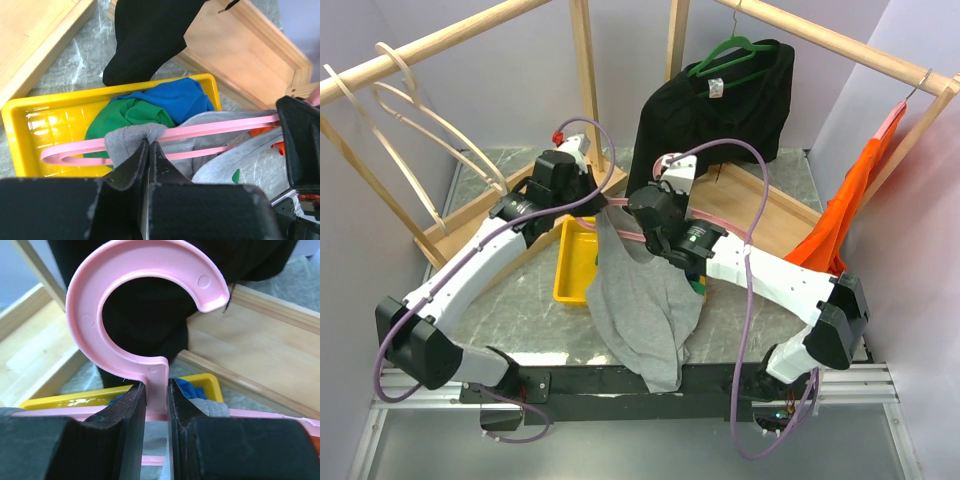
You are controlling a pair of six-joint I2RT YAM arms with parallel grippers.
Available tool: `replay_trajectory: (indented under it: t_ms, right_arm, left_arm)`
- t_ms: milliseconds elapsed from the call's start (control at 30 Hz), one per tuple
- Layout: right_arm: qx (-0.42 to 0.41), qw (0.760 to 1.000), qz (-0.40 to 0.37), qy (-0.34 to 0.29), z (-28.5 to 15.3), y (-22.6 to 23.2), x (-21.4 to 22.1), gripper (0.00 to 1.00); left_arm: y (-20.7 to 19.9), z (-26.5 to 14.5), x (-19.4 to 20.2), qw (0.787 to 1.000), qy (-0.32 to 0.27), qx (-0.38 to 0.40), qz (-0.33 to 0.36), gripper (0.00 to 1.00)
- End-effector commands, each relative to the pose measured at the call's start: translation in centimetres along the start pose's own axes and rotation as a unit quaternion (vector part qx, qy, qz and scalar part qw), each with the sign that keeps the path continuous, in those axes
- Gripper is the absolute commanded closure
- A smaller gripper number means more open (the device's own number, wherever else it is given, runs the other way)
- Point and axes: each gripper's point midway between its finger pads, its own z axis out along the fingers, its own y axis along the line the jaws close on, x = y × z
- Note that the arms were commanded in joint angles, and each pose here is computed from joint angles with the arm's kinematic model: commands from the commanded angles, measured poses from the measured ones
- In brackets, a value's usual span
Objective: Place the tank top on the hanger
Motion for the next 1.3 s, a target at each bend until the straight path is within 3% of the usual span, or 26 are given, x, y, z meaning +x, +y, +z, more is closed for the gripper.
replay_trajectory:
  t_ms: [0, 300, 400, 433, 500, 633, 833, 967, 1167, 1267]
  right_arm:
    - [-0.027, 0.998, 0.049, -0.011, -0.6, 2.2, -2.5, 1.0]
    - [-0.056, 0.997, 0.043, -0.008, -0.4, 4.6, -3.4, 1.0]
    - [-0.057, 0.998, 0.034, -0.011, -0.6, 4.5, -4.4, 1.0]
    - [-0.06, 0.998, 0.033, -0.013, -0.7, 4.5, -4.6, 1.0]
    - [-0.077, 0.996, 0.033, -0.018, -1.2, 4.6, -5.5, 1.0]
    - [-0.102, 0.993, 0.04, -0.035, -2.2, 4.4, -8.0, 1.0]
    - [-0.149, 0.985, 0.034, -0.078, -5.2, 3.6, -16.0, 1.0]
    - [-0.186, 0.972, 0.036, -0.14, -8.5, 2.5, -24.7, 1.0]
    - [-0.225, 0.943, 0.074, -0.234, -14.0, -1.2, -35.0, 1.0]
    - [-0.231, 0.933, 0.088, -0.261, -15.1, -2.1, -36.3, 1.0]
  left_arm:
    - [-2.1, -2.7, -3.8, 0.998, -0.058, 0.026, -0.008, 0.96]
    - [-2.8, -4.6, -5.2, 0.996, -0.079, 0.037, 0.0, 0.89]
    - [-2.9, -5.1, -5.6, 0.996, -0.086, 0.039, 0.007, 0.77]
    - [-3.2, -5.8, -6.0, 0.994, -0.096, 0.045, 0.011, 0.66]
    - [-4.1, -7.2, -7.3, 0.991, -0.116, 0.061, 0.027, 0.54]
    - [-5.9, -10.9, -10.9, 0.983, -0.159, 0.083, 0.05, 0.41]
    - [-11.0, -21.3, -16.8, 0.942, -0.274, 0.179, 0.073, 0.36]
    - [-12.9, -27.7, -19.1, 0.908, -0.344, 0.224, 0.085, 0.34]
    - [-13.7, -30.5, -19.6, 0.888, -0.374, 0.246, 0.101, 0.33]
    - [-13.7, -30.6, -19.3, 0.886, -0.377, 0.251, 0.103, 0.32]
